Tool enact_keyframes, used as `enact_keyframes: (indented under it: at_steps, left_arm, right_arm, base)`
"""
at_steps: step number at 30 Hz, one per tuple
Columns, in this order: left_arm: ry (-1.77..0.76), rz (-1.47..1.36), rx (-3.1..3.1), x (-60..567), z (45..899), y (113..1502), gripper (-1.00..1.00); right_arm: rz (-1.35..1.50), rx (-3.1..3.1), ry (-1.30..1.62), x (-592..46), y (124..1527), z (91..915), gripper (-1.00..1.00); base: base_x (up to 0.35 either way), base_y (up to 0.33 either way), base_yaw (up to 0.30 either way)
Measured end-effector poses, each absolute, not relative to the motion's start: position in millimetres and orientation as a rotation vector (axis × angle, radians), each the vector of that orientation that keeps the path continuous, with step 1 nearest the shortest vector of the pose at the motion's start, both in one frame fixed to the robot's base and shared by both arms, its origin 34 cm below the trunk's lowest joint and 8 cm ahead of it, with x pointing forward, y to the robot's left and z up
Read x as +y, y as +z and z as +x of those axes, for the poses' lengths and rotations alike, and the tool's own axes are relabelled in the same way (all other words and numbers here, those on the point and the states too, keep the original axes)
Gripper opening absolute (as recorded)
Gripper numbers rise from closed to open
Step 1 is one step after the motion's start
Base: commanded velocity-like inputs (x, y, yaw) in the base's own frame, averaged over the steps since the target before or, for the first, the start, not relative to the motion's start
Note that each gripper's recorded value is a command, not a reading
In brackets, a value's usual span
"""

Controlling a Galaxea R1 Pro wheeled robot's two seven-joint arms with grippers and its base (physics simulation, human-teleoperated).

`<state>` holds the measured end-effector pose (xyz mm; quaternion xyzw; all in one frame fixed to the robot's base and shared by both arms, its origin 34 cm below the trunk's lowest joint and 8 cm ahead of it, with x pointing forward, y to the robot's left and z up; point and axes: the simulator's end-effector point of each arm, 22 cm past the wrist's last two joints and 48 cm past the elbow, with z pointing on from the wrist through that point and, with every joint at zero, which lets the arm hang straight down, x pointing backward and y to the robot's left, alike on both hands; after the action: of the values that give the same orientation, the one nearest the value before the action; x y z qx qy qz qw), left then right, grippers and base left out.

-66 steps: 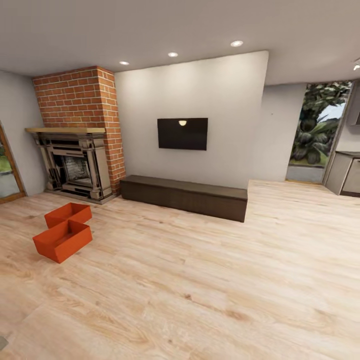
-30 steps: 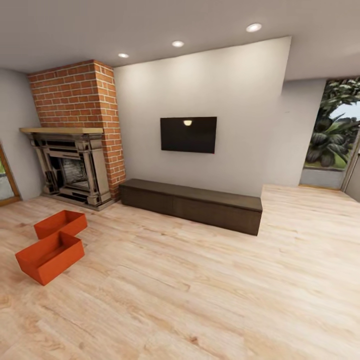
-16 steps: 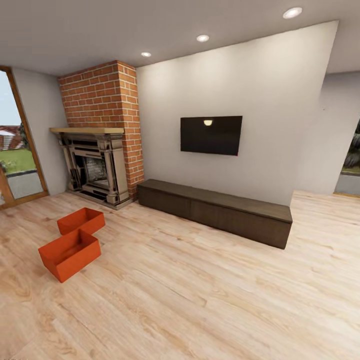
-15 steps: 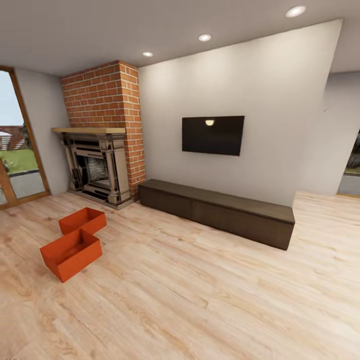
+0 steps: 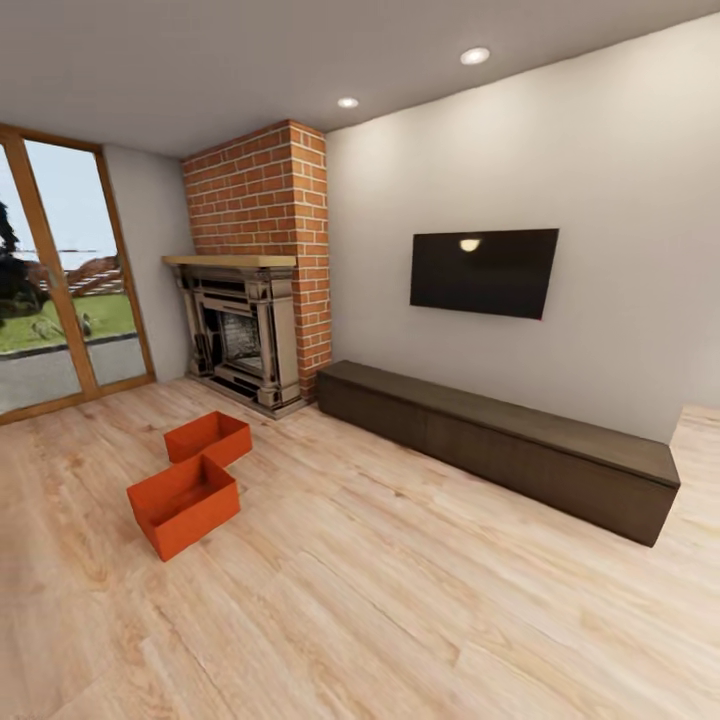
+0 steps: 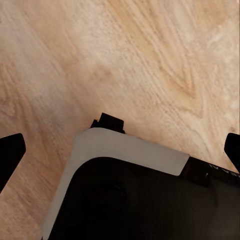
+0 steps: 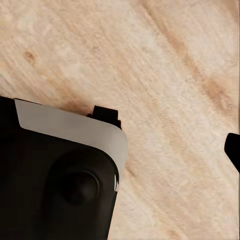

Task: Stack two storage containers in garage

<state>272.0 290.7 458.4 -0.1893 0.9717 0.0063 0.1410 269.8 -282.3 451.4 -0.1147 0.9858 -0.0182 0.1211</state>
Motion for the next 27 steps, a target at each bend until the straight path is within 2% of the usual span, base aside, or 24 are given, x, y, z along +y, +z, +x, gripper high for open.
enact_keyframes:
  at_steps: [27]
  left_arm:
    - [0.018, -0.546, 2.806, 290.7, 272.0, 458.4, 1.0]
  right_arm:
    - [-0.333, 2.876, -0.055, -283.6, 451.6, 270.6, 1.0]
  base:
    - [0.325, 0.0, 0.272]
